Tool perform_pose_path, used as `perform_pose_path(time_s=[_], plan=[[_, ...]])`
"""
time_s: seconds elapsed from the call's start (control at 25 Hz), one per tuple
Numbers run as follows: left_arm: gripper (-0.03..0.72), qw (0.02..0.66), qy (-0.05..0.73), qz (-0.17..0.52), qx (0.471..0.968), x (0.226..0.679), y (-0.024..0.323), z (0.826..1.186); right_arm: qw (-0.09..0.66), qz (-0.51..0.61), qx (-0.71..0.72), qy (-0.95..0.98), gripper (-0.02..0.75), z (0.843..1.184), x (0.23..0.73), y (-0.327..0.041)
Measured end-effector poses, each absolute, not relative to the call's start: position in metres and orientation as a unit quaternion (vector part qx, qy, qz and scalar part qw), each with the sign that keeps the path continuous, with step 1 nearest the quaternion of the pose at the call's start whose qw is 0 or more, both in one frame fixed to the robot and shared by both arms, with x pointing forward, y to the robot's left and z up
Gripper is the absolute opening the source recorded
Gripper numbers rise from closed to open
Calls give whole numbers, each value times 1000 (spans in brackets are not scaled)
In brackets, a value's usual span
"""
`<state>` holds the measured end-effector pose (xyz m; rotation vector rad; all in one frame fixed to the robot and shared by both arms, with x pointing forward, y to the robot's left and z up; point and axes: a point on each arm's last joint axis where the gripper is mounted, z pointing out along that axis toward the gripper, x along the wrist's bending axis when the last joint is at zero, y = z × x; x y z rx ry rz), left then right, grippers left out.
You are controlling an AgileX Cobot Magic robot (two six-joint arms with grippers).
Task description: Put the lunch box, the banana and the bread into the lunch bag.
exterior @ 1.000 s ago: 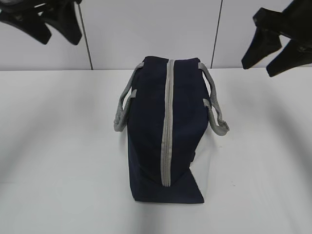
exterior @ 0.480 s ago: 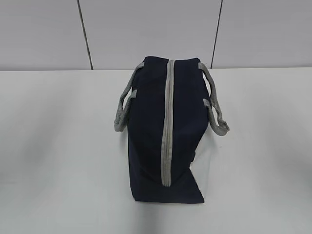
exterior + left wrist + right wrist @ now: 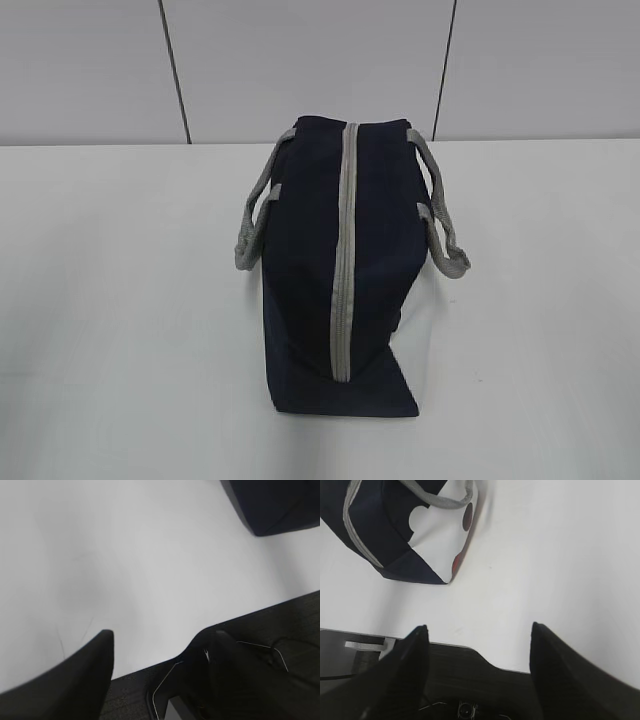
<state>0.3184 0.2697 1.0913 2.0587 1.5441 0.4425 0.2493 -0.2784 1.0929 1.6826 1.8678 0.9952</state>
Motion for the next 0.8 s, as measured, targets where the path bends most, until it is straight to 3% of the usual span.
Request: perform_pose_path(time_s=[0.24, 0.44, 0.8], plan=[[424, 271, 567, 181, 756, 286, 285, 1055, 282, 377, 589, 656, 469, 1073, 216, -284], [424, 319, 553, 219, 738, 273, 292, 1056, 324, 323, 604, 652, 469, 1058, 217, -296], [424, 326, 550, 227, 734, 271, 294, 1054, 355, 318, 602, 641, 469, 1046, 231, -300]])
